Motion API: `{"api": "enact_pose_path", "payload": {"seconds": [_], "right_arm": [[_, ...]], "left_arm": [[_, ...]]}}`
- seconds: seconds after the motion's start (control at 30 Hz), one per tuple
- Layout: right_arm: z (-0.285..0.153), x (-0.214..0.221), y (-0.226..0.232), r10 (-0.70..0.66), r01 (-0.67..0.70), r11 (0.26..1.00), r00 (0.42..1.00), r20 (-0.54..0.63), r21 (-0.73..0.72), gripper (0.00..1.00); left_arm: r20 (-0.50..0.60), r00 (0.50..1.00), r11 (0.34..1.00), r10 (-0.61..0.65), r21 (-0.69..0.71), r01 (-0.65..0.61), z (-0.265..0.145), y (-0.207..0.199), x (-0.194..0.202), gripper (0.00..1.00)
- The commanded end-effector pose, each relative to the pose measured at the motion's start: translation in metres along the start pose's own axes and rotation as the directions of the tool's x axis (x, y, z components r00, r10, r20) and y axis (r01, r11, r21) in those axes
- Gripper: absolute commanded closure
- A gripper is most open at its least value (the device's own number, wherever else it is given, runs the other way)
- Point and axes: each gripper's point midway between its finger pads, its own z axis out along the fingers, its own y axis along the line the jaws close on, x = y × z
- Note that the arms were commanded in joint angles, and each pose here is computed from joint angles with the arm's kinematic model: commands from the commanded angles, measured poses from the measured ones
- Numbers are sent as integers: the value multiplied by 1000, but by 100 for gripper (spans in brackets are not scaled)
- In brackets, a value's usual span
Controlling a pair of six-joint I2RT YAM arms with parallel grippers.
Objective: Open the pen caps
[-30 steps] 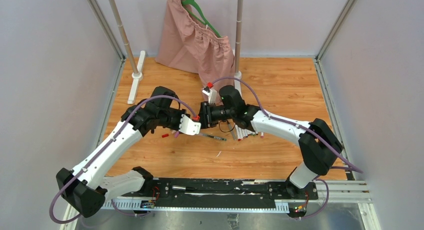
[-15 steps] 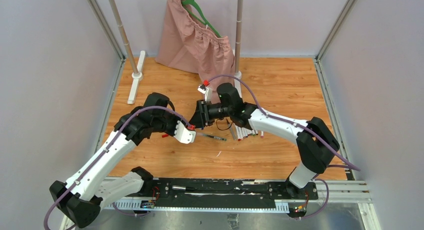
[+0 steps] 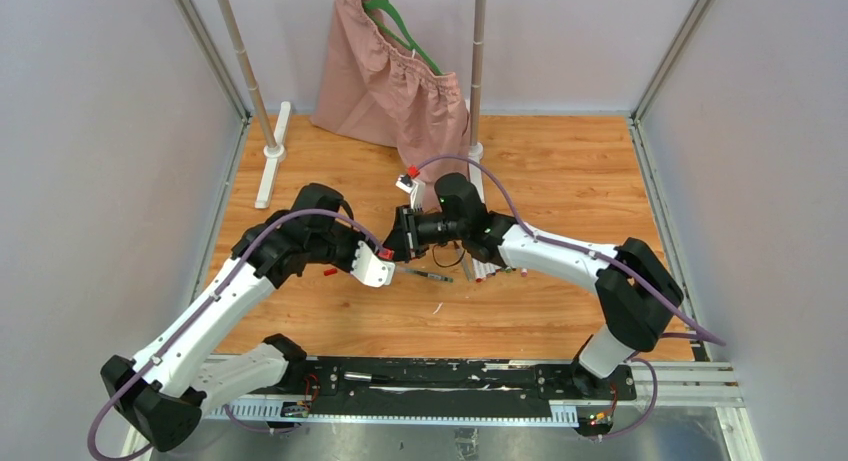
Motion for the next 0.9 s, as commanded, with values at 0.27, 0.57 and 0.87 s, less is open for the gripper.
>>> {"api": "enact_pose_path", "payload": {"seconds": [0.27,0.57,0.87], "right_arm": [[-18,17,-9,-2,2,997,1000,-5,83,100],[-46,52,-17,13,-8,988,999,-31,152,100],[-64,63,-21,1,9,976,999,-46,218,100]], "left_arm": [[-165,984,998,60,-27,-65,-6,2,30,100],[-255,967,999,8,-35,-17,-1,15,60,100],[-382,924,997,-18,-77,-13,-1,31,86,100]]}}
